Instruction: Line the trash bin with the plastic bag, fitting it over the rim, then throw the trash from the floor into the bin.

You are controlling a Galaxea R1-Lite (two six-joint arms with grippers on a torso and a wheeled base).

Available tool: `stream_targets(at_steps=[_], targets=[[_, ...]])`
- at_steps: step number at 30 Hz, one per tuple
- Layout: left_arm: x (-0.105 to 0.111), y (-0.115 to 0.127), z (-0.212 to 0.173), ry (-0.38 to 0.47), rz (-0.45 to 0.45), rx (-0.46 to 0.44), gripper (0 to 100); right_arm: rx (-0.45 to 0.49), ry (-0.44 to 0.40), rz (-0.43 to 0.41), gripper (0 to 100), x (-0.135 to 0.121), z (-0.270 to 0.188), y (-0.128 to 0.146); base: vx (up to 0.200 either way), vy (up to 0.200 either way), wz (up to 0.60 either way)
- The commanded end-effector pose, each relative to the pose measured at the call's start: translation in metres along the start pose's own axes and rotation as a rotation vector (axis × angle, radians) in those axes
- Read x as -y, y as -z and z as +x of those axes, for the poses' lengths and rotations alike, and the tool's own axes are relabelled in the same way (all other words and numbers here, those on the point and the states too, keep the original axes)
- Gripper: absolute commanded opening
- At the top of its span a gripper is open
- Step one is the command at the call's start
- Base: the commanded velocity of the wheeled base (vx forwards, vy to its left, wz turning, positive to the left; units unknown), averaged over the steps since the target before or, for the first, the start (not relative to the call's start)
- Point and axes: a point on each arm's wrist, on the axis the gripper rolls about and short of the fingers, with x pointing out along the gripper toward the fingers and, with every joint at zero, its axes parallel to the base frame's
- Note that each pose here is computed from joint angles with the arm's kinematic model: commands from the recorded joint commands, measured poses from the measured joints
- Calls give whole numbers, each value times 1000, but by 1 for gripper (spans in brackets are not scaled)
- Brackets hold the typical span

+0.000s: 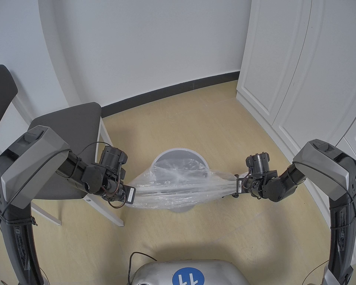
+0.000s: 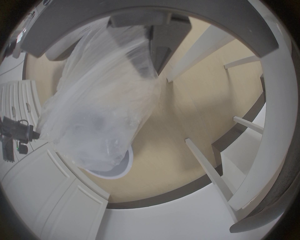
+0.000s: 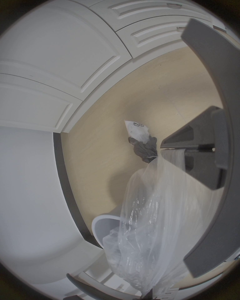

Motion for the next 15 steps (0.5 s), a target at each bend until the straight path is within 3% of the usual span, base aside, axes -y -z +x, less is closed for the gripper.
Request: stream_targets(at_steps=[1,12,15], targets=[[-2,7,-9,-1,22,-17,0,-9,-2,-20,0,4,-8,1,0,0,0],[0,17,-11,11,63,-46,0,-21,-6,-56,0,5,-15,3,0,0,0],[-2,23,-15,22,120,-61,0,-26,-9,-63,0,4,-18,5,0,0,0]])
